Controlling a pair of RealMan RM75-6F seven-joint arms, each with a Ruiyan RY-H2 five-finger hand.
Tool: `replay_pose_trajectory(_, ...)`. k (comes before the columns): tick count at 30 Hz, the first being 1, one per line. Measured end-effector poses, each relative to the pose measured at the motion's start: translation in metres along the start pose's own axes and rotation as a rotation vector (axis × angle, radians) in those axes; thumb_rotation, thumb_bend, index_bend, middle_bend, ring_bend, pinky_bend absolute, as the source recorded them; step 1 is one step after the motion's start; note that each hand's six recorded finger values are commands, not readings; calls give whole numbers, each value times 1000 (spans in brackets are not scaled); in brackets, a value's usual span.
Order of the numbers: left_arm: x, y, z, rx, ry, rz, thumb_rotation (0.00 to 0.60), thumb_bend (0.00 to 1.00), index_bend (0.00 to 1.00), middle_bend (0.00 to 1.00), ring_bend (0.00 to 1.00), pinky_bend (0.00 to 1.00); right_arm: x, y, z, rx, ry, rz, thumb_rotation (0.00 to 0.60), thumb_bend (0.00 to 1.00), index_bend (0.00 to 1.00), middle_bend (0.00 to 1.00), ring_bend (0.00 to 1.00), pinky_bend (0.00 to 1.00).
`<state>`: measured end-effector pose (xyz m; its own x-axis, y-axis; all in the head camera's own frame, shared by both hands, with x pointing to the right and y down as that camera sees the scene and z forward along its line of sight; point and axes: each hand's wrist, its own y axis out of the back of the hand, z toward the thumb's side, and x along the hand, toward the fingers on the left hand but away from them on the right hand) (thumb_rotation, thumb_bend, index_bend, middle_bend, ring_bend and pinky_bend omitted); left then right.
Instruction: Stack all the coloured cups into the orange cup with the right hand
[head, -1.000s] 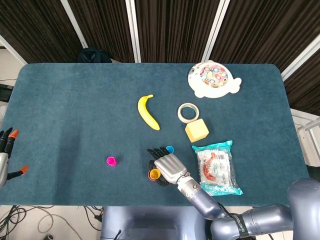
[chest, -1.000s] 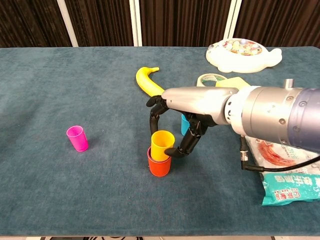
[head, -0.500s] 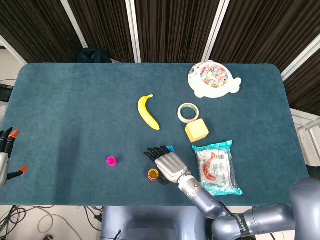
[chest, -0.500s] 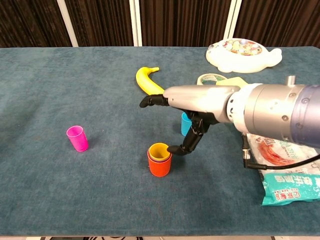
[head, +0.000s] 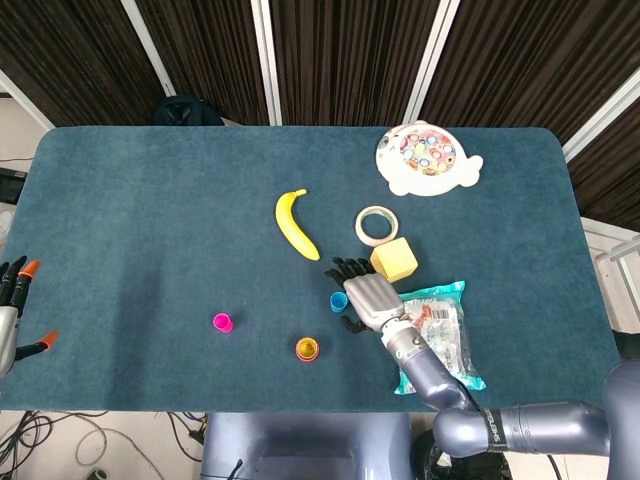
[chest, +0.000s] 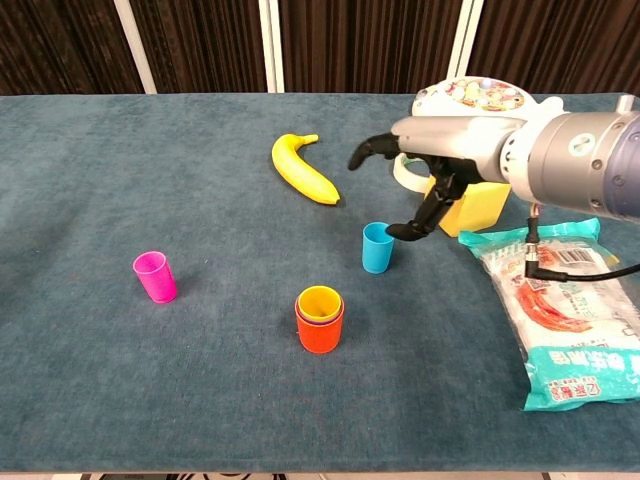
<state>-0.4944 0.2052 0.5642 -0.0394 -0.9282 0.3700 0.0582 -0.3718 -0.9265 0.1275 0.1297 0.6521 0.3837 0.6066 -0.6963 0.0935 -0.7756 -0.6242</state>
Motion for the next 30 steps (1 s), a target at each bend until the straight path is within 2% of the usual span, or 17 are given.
replay_pose_trajectory(7,0,0,0,4,4,3,600,0,0,0,0,53,-13,-10,-15,20,-38,20,600,432,213,0,1,36)
replay_pose_trajectory(16,1,0,-1,4,6,2,600,0,0,0,0,52,-24,-20,-16,21,-49,26,600,432,314,0,5,38)
replay_pose_trajectory(30,1,0,-1,5,6,2,600,0,0,0,0,52,-31,-24,-12,2,-49,12,600,432,389,0,19,58)
